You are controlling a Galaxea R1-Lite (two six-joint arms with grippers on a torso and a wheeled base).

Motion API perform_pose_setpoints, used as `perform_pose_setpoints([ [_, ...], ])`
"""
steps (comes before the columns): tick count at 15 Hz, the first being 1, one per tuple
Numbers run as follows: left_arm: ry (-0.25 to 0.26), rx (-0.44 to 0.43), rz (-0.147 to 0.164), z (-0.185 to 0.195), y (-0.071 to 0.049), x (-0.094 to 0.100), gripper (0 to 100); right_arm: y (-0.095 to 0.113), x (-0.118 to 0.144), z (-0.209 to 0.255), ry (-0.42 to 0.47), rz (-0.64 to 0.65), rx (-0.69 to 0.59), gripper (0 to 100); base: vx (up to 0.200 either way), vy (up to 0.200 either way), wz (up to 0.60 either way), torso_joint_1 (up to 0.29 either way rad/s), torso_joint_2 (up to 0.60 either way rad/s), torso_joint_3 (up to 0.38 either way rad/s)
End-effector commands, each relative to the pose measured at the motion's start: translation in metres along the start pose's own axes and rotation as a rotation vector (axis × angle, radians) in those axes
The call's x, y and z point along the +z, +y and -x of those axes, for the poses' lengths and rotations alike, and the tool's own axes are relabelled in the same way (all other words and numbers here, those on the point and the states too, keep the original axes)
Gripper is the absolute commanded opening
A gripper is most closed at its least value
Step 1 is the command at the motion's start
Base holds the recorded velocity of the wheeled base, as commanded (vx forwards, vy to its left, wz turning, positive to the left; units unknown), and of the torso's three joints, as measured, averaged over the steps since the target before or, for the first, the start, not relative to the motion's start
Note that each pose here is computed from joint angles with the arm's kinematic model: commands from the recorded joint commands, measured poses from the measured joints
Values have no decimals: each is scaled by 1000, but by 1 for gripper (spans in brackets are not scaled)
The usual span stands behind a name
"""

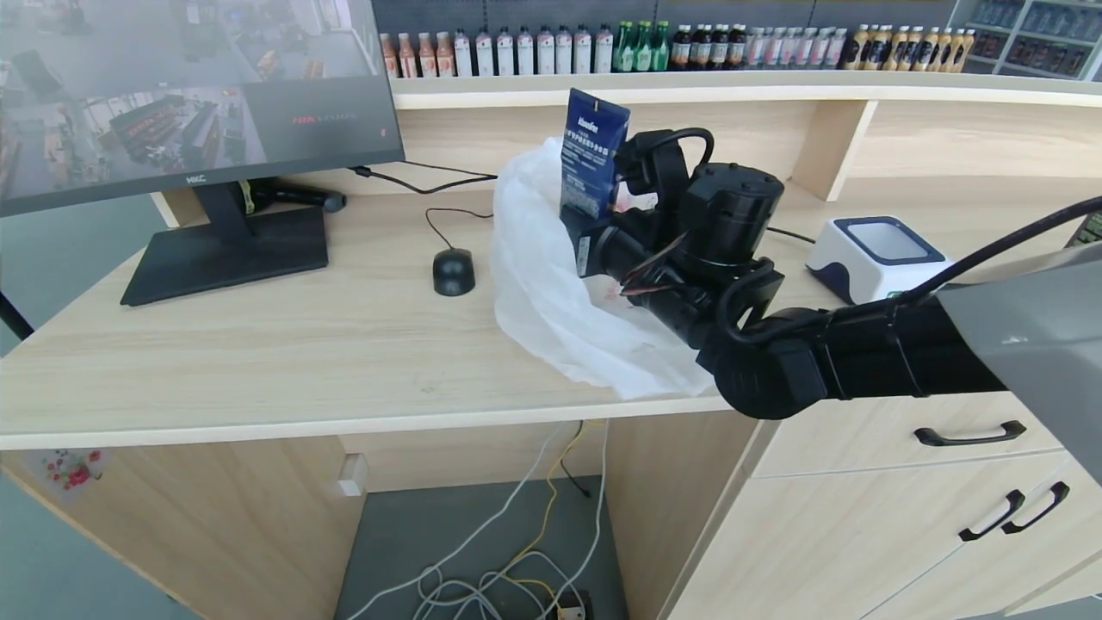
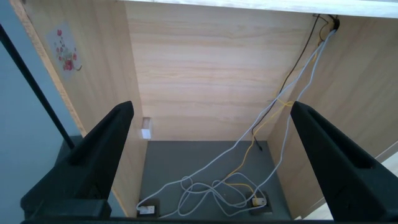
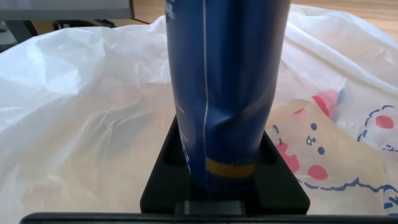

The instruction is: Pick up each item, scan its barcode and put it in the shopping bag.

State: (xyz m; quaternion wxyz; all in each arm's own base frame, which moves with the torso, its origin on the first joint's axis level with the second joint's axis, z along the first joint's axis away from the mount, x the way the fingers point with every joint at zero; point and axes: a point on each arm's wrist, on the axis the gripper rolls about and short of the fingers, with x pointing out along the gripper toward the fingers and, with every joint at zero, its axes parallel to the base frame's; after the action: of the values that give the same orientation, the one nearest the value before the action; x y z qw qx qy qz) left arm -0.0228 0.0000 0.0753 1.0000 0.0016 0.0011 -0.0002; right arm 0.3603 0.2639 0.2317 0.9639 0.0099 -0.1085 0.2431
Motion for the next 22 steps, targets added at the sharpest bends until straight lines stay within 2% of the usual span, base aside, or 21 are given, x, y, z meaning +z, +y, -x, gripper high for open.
perform_pose_setpoints([
  [1, -1, 0, 0, 0, 0, 0, 100, 0, -5, -2, 9, 1, 0, 0, 0, 0, 0, 0, 0, 0],
  [10, -1, 0, 0, 0, 0, 0, 100, -1, -22, -3, 51, 5, 4, 0, 0, 0, 0, 0, 0, 0],
  [12, -1, 0, -8, 0, 0, 0, 100, 0, -26, -3, 60, 6, 6, 0, 0, 0, 0, 0, 0, 0],
  [20, -1, 0, -9, 0, 0, 0, 100, 0, -23, -3, 51, 0, 8, 0, 0, 0, 0, 0, 0, 0],
  [21, -1, 0, -9, 0, 0, 0, 100, -1, -22, -4, 46, 0, 7, 100, 0, 0, 0, 0, 0, 0],
  [22, -1, 0, -9, 0, 0, 0, 100, -4, -21, -5, 42, -8, -1, 100, 0, 0, 0, 0, 0, 0],
])
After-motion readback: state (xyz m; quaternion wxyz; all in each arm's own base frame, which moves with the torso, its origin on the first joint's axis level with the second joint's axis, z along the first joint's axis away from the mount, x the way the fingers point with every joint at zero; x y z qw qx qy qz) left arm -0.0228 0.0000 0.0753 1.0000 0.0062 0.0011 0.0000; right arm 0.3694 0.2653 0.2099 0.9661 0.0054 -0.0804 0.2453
